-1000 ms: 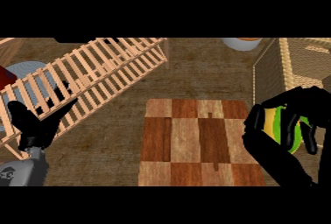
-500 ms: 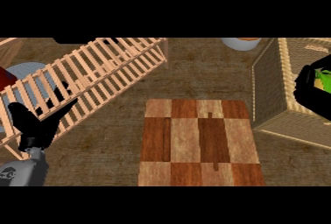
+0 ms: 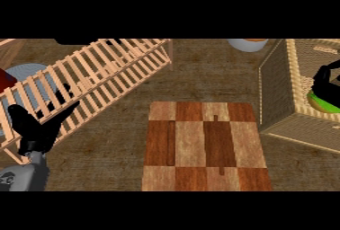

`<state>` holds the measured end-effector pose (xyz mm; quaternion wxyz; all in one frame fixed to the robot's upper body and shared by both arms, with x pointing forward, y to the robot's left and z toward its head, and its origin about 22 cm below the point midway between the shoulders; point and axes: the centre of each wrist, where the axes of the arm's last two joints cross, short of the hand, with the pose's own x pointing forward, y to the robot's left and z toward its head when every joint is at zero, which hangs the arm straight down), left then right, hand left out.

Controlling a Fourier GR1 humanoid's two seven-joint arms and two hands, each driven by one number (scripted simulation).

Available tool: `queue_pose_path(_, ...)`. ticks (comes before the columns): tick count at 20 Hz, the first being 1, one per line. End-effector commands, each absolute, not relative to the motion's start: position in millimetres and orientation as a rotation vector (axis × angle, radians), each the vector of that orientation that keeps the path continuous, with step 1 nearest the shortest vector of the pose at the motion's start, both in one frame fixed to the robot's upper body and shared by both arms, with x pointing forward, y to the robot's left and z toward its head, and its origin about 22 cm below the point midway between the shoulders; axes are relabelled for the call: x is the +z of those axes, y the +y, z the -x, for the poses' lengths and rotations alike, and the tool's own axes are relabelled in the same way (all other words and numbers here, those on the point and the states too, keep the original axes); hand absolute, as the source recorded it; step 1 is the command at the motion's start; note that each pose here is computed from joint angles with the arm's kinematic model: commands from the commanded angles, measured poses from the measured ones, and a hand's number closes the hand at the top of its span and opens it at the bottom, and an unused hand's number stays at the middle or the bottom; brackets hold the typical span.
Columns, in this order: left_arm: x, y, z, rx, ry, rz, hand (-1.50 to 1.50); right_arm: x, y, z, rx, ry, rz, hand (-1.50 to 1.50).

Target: Pick the lemon from the cutting board and place it in the basket

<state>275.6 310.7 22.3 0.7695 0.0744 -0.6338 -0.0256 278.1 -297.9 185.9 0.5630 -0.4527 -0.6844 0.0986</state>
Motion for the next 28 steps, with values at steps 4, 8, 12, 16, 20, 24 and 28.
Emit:
queue_pose_path(4,47,321,-300,-0.072,-1.391,-0.186,0.0,144,-322,-310,0.104,-1.526,1.106,-1.5)
queue_pose_path(8,29,310,-278,-0.079,-1.389,-0.183,0.0,129,-337,-323,0.165,-1.57,1.072,-1.5)
queue_pose_path(12,43,312,-299,-0.078,-1.387,-0.207,0.0,144,-344,-319,0.106,-1.659,1.015,-1.5)
queue_pose_path(16,39,314,-278,-0.068,-1.37,-0.198,0.0,180,-369,-307,-0.163,-1.661,0.981,-1.5)
queue_pose_path(20,22,308,-281,-0.052,-1.369,-0.201,0.0,184,-396,-288,-0.371,-1.678,0.915,-1.5)
queue_pose_path(24,45,321,-287,-0.057,-1.38,-0.205,0.0,191,-450,-254,-0.487,-1.657,0.857,-1.5)
queue_pose_path(28,38,319,-288,-0.032,-1.37,-0.212,0.0,186,-506,-205,-0.442,-1.66,0.78,-1.5)
